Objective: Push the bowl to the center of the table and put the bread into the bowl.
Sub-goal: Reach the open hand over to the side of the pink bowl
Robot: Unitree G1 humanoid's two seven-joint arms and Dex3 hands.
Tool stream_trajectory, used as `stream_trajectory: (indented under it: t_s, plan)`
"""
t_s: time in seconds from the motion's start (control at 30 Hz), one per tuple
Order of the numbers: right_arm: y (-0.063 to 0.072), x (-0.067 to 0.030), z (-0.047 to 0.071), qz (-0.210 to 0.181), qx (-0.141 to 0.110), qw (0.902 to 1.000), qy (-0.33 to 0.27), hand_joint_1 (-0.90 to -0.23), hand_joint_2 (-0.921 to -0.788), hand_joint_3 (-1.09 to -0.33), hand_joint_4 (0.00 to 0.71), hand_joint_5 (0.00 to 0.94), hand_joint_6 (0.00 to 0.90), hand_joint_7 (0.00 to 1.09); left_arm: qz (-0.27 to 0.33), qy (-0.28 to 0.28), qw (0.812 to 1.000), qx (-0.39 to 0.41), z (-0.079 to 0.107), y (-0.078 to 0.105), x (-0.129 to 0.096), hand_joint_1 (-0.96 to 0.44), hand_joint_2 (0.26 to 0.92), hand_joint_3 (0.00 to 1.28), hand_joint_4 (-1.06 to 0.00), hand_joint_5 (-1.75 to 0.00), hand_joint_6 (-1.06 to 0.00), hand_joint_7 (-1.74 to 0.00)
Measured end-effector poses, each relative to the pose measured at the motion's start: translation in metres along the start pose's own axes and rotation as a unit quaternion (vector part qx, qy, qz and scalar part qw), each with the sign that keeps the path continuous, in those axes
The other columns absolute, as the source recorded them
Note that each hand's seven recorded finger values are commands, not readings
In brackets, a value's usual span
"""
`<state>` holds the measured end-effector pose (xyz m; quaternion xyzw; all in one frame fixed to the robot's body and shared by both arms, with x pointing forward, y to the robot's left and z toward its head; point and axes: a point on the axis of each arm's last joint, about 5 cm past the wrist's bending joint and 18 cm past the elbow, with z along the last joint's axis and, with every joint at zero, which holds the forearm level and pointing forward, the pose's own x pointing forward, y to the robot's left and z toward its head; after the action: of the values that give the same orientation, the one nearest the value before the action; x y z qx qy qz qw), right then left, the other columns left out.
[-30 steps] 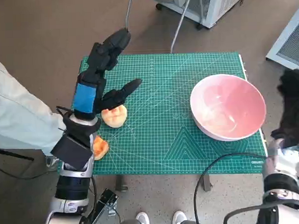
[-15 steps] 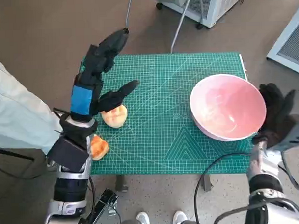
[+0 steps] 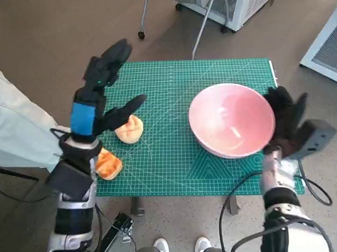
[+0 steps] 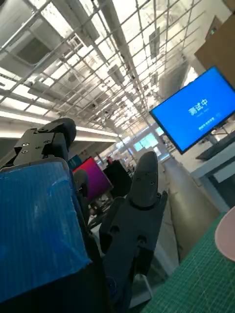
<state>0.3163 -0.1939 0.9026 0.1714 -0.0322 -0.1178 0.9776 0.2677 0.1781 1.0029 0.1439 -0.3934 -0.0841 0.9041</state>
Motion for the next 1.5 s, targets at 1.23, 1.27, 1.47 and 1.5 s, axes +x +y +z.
stream_trajectory:
  t_s: [1.23, 1.27, 1.47, 1.5]
  plan:
    - [0.060, 0.0094, 0.004, 0.061, 0.066, 0.9950, 0.044, -0.529, -0.921, -0.843, 0.132, 0.004, -0.001, 0.58, 0.039, 0.038, 0.998, 0.039, 0.000, 0.017, -0.029, -0.34, 0.921, 0.19, -0.41, 0.00, -0.40, -0.11]
    - [0.059, 0.0100, 0.005, 0.060, 0.064, 0.9953, 0.042, -0.529, -0.921, -0.846, 0.128, 0.003, -0.001, 0.56, 0.040, 0.038, 0.998, 0.040, 0.000, 0.018, -0.029, -0.34, 0.921, 0.19, -0.41, 0.00, -0.40, -0.11]
    - [0.049, 0.0147, 0.014, 0.057, 0.037, 0.9973, 0.025, -0.529, -0.921, -0.851, 0.124, 0.002, -0.001, 0.52, 0.044, 0.037, 0.997, 0.055, 0.000, 0.025, -0.031, -0.35, 0.921, 0.20, -0.41, 0.00, -0.41, -0.09]
    - [0.047, 0.0155, 0.015, 0.059, 0.030, 0.9976, 0.020, -0.530, -0.921, -0.851, 0.125, 0.003, -0.001, 0.52, 0.043, 0.038, 0.997, 0.059, 0.000, 0.027, -0.031, -0.35, 0.921, 0.20, -0.41, 0.00, -0.41, -0.09]
